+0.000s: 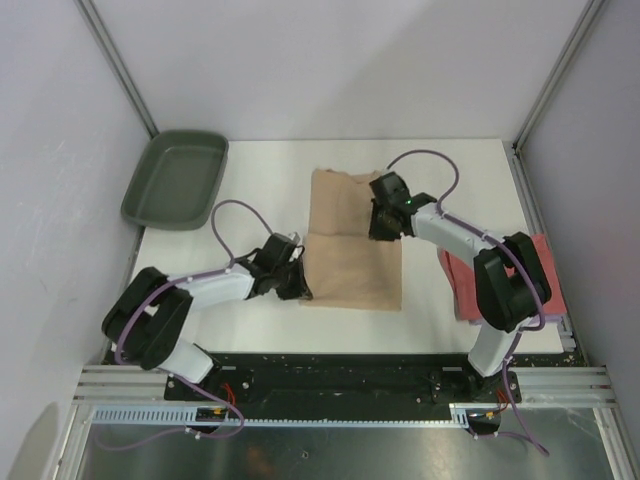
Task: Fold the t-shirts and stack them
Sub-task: Fold the folded rectangular tshirt in 1/3 of the way
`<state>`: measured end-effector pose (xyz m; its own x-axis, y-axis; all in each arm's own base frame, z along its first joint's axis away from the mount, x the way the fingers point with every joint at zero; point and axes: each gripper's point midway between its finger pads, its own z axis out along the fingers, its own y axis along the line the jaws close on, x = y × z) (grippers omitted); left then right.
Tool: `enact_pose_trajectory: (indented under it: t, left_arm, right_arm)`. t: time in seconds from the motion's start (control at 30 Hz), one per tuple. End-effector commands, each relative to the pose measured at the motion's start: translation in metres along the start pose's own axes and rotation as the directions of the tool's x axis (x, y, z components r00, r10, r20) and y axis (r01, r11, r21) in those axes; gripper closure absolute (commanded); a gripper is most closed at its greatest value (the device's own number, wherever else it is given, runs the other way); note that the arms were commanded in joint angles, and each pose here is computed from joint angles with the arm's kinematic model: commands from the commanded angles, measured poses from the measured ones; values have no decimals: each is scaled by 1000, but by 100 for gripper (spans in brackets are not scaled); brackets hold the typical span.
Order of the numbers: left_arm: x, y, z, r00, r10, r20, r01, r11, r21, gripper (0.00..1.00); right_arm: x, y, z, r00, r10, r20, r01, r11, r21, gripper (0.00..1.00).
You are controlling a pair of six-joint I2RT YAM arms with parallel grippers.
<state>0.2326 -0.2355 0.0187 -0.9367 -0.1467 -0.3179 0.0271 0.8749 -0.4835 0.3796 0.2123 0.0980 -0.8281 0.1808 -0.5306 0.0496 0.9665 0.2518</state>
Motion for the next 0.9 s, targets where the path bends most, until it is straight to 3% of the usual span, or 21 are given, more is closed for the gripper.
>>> enact_pose_trajectory:
  t: [0.0,0.43,0.67,0.87]
  left_arm:
    - [19,6,-15,1000,-20,16,20,1000,-17,100]
    - [16,-1,-30,998,0,59,-1,1000,25,100]
    - [23,2,-37,998,14,53,-15,999,34,96]
    - [31,9,-43,999,24,47,-26,999,33,91]
  right_arm:
    - [24,33,-8,1000,1,-27,-3,996,-89,78]
    - [53,71,14,997,-4,-77,-9,985,-170,79]
    - [45,61,46,997,34,-69,-44,988,-147,79]
    - [59,47,73,991,37,-129,-48,995,-84,78]
